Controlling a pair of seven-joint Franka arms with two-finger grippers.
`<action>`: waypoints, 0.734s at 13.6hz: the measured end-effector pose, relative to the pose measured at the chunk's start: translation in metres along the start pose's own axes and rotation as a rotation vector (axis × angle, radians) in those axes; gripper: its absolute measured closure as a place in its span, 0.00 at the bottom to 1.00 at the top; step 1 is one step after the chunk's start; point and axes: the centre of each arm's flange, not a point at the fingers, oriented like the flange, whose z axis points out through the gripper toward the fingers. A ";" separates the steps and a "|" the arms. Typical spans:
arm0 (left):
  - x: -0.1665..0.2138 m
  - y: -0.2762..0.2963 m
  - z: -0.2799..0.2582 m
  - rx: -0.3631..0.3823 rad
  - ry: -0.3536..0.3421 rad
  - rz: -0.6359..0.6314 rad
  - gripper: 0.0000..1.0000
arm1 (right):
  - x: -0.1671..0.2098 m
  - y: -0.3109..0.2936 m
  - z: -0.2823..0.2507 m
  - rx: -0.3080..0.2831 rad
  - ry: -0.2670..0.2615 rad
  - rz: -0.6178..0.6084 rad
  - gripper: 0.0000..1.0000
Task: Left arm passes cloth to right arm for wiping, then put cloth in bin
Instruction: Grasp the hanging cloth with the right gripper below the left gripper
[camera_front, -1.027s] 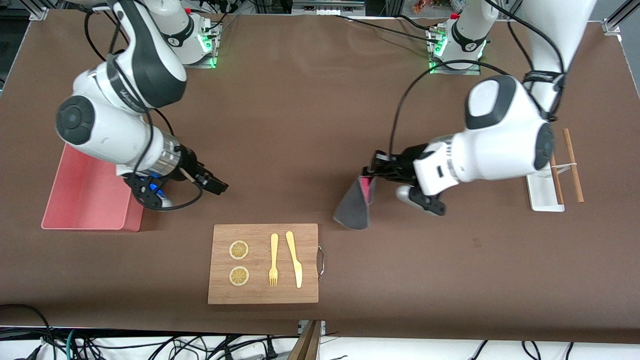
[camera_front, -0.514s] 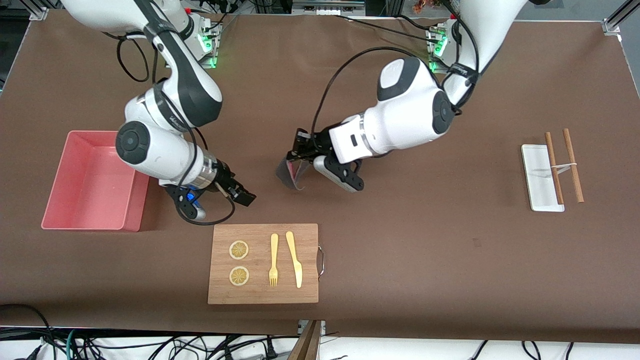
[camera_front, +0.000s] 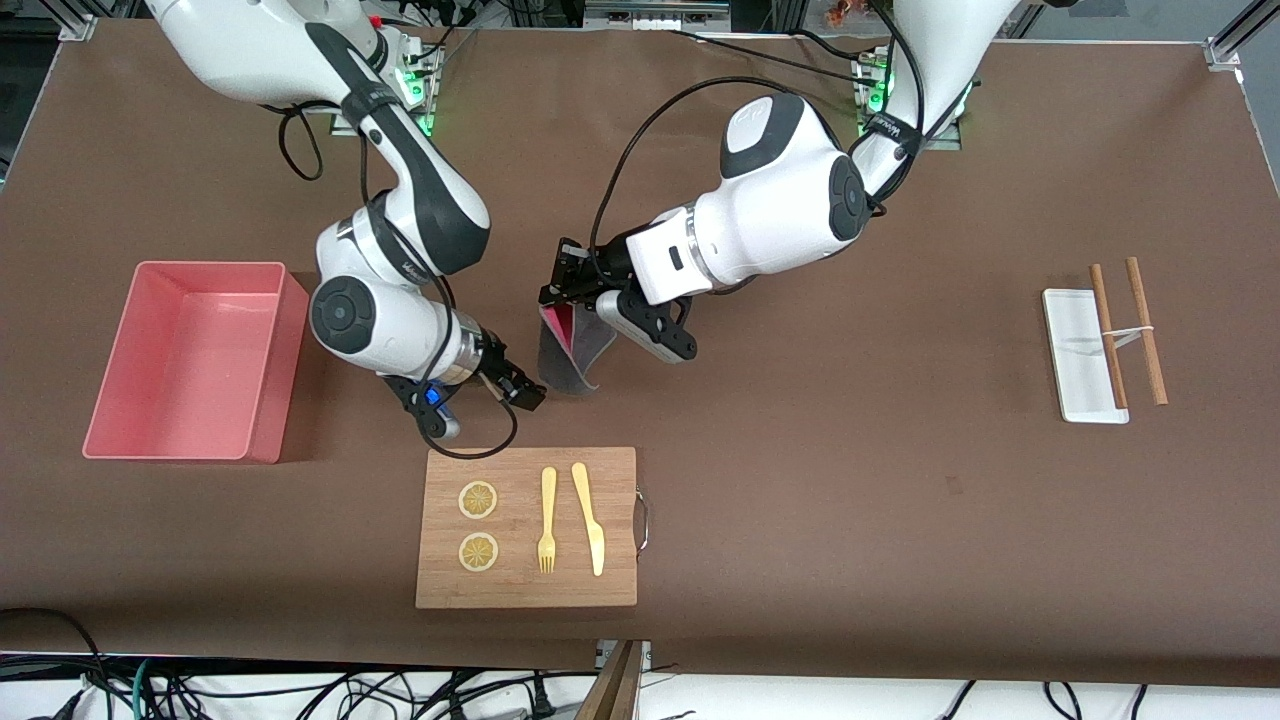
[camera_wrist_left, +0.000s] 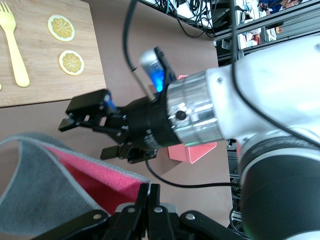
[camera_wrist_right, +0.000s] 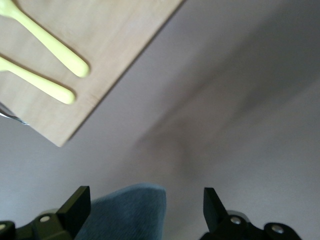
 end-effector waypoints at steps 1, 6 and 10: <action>0.000 0.000 0.000 0.000 0.000 -0.001 0.98 | -0.004 0.001 0.007 -0.009 -0.007 0.005 0.00; 0.000 0.000 0.001 0.000 -0.001 0.000 0.98 | -0.013 0.004 0.019 -0.004 -0.082 0.060 0.00; 0.000 0.000 0.001 0.000 -0.001 0.000 0.98 | -0.021 0.011 0.035 -0.018 -0.142 0.094 0.33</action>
